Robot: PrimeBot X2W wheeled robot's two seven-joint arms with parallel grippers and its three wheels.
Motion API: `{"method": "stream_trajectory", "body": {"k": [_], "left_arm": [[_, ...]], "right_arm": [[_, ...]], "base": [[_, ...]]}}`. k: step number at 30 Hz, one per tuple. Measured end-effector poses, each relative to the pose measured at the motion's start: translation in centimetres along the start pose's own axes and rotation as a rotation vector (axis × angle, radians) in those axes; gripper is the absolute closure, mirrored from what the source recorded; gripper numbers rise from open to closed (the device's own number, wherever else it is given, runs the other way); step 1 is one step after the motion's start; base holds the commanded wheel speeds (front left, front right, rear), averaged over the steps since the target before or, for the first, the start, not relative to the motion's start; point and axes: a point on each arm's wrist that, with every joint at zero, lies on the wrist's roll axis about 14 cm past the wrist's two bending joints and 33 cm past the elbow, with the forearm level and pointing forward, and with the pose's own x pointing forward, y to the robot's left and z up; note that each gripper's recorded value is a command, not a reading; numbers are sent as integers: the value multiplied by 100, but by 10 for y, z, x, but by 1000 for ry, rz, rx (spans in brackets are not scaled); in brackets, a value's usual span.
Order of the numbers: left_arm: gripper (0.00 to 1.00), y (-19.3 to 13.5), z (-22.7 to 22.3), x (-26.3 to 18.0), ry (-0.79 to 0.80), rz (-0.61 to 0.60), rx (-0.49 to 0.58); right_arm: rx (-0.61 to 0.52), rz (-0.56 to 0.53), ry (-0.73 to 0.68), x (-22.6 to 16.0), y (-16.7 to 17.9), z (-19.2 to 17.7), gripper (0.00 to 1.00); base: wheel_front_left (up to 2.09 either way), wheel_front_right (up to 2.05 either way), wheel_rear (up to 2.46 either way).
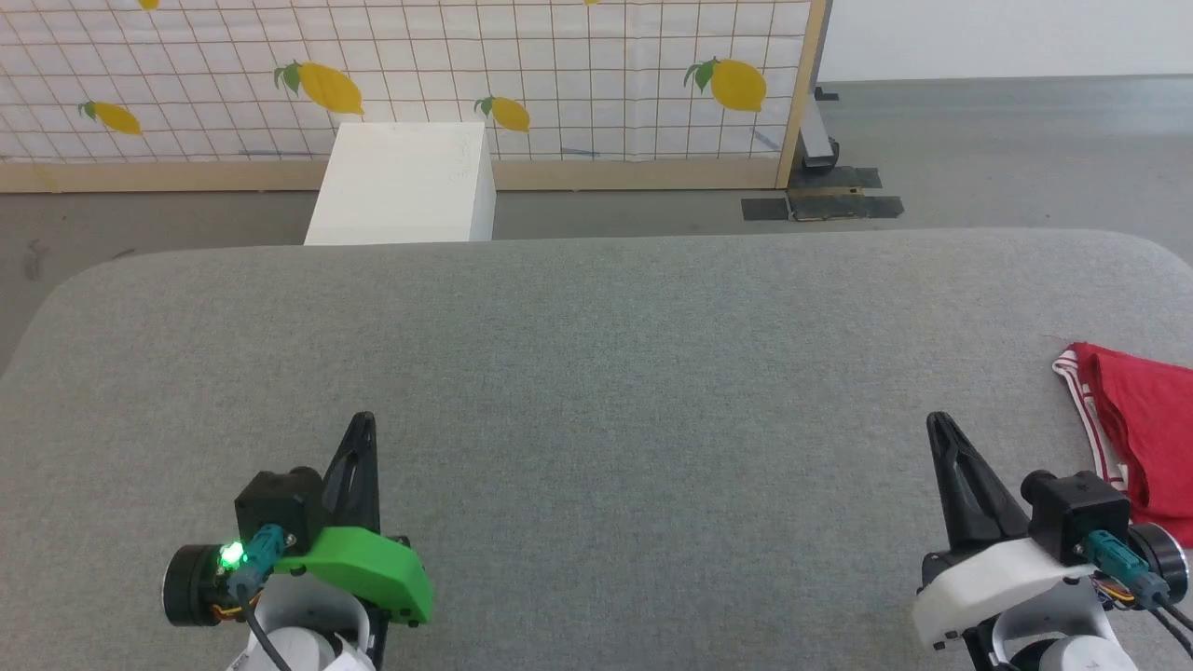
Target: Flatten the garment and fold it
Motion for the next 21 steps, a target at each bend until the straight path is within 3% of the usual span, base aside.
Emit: {"method": "stream_trajectory", "body": {"k": [21], "left_arm": [[100, 2, 3, -2, 13, 11, 32]], "right_arm": [[-19, 7, 17, -1, 2, -1, 100]], "base": [[0, 0, 0]]}}
